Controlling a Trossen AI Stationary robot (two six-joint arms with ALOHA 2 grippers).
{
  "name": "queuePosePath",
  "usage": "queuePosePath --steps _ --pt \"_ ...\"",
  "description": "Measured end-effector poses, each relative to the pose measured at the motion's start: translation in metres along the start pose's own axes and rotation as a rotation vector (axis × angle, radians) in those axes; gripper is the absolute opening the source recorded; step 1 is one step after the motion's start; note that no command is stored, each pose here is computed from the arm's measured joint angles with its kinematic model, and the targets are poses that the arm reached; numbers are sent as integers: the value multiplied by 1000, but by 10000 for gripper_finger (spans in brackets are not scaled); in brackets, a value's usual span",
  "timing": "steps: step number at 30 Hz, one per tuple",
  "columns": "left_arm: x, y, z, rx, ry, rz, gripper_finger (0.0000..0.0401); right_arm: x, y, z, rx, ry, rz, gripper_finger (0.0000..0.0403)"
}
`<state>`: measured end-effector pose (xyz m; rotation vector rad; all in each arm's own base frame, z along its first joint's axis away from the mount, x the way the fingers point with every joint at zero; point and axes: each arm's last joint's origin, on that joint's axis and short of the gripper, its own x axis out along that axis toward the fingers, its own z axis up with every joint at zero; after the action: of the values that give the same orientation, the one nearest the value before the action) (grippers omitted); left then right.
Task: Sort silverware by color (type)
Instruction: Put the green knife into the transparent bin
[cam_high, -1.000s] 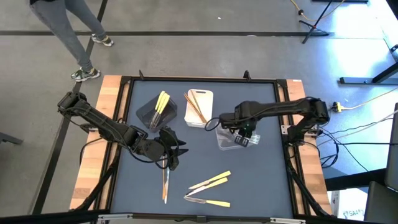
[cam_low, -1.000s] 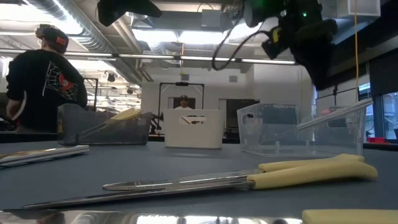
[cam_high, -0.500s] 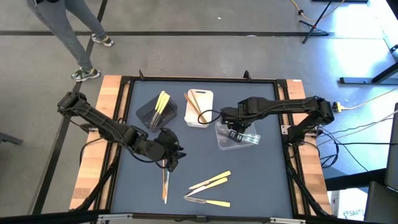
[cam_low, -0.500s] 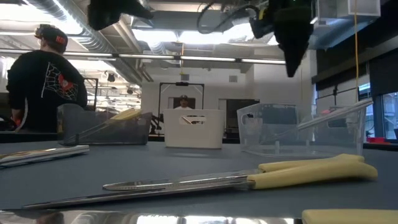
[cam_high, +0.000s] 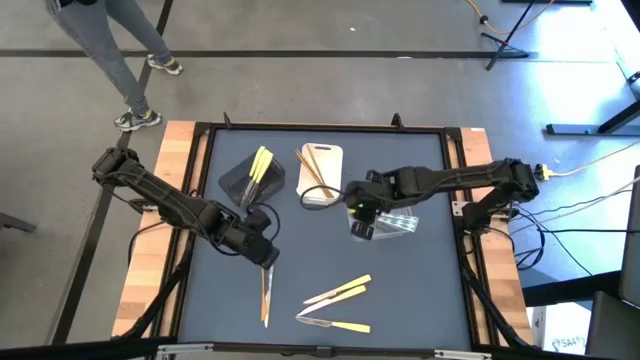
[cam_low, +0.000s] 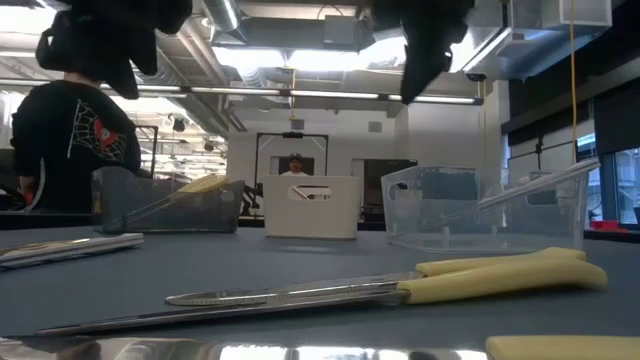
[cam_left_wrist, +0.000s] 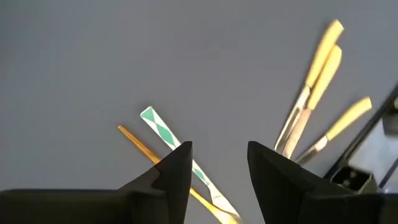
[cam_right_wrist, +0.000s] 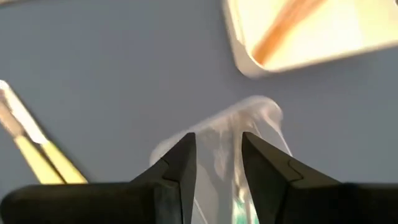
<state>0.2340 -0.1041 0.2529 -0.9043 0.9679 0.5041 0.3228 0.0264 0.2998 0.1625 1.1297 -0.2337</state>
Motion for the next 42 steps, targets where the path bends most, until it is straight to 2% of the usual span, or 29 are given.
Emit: queuePosePath --steps 10,17,34,42 --pt "34 -2 -7 -126 38 112 149 -5 30 6 -76 -157 91 117" --pt "63 -1 -15 -164 106 209 149 -7 36 11 -76 -221 122 117" --pt "108 1 -26 -221 129 308 149 -7 36 12 -72 -234 124 117" --pt "118 0 -27 -224 127 295 149 -7 36 12 -72 -233 124 117"
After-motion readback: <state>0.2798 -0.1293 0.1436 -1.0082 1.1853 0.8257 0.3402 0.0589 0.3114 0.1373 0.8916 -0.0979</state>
